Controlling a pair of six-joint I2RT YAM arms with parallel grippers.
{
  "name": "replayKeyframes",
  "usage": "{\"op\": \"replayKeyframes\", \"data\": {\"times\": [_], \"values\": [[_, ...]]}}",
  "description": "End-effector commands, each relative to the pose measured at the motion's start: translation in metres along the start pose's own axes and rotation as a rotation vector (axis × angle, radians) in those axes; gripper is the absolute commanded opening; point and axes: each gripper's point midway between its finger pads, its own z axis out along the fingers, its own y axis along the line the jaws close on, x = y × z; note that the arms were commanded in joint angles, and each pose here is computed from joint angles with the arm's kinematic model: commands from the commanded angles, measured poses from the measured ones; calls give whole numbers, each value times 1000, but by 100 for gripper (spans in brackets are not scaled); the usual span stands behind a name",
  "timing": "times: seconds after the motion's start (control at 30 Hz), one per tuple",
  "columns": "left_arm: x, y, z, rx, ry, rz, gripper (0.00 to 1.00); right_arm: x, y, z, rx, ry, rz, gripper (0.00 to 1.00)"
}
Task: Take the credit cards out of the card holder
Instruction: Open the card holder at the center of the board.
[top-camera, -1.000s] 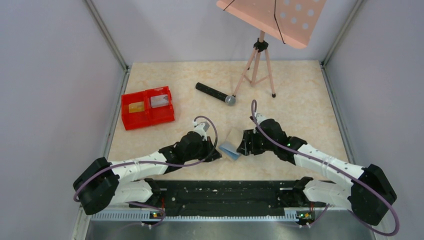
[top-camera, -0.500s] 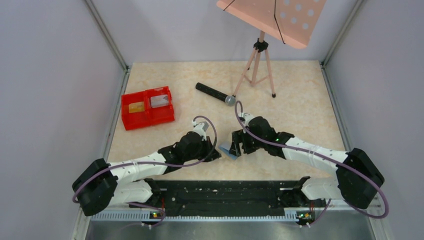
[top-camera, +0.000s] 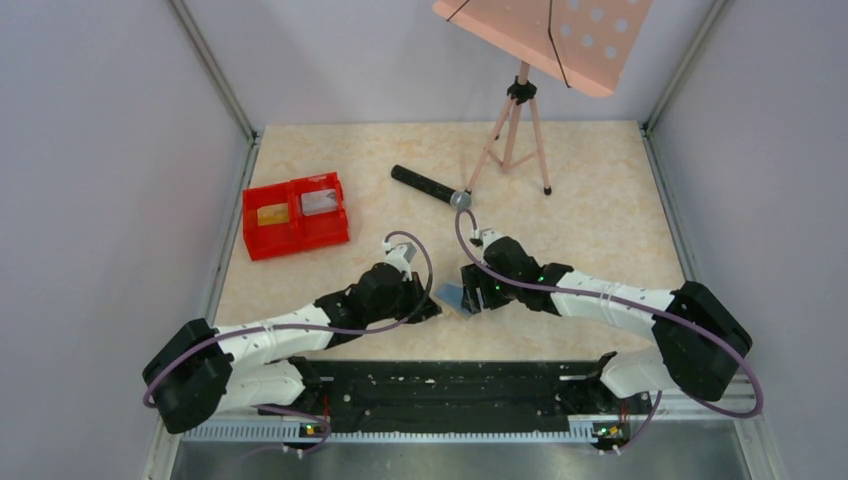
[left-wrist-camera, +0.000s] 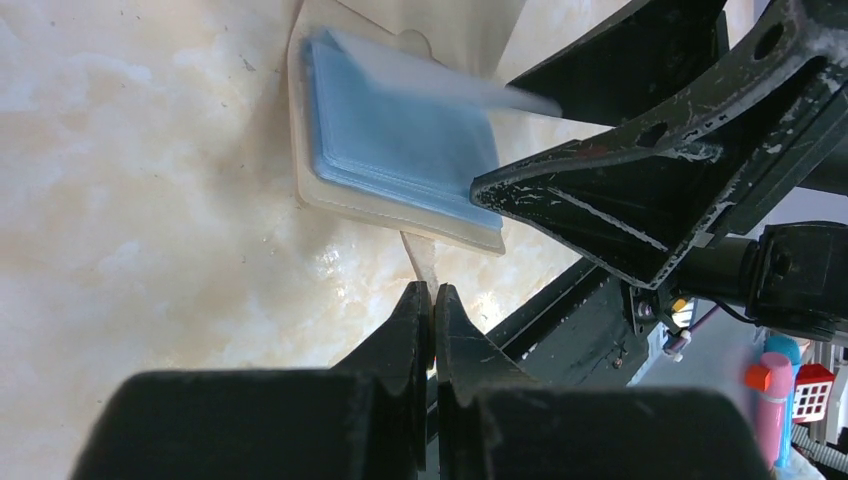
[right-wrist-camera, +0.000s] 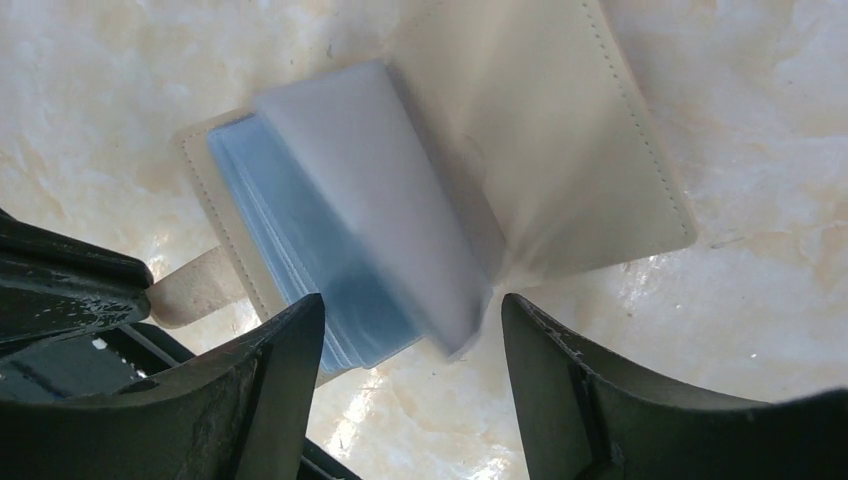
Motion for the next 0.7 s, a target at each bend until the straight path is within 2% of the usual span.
{"op": "replayKeyframes", "data": {"times": [0.0, 0.67], "values": [[-11, -7, -4, 26, -50, 15, 0, -24, 2, -3, 26, -75, -4, 64], [2, 5, -2, 10, -19, 2, 0, -35, -25, -16, 180, -149, 59, 49]]}}
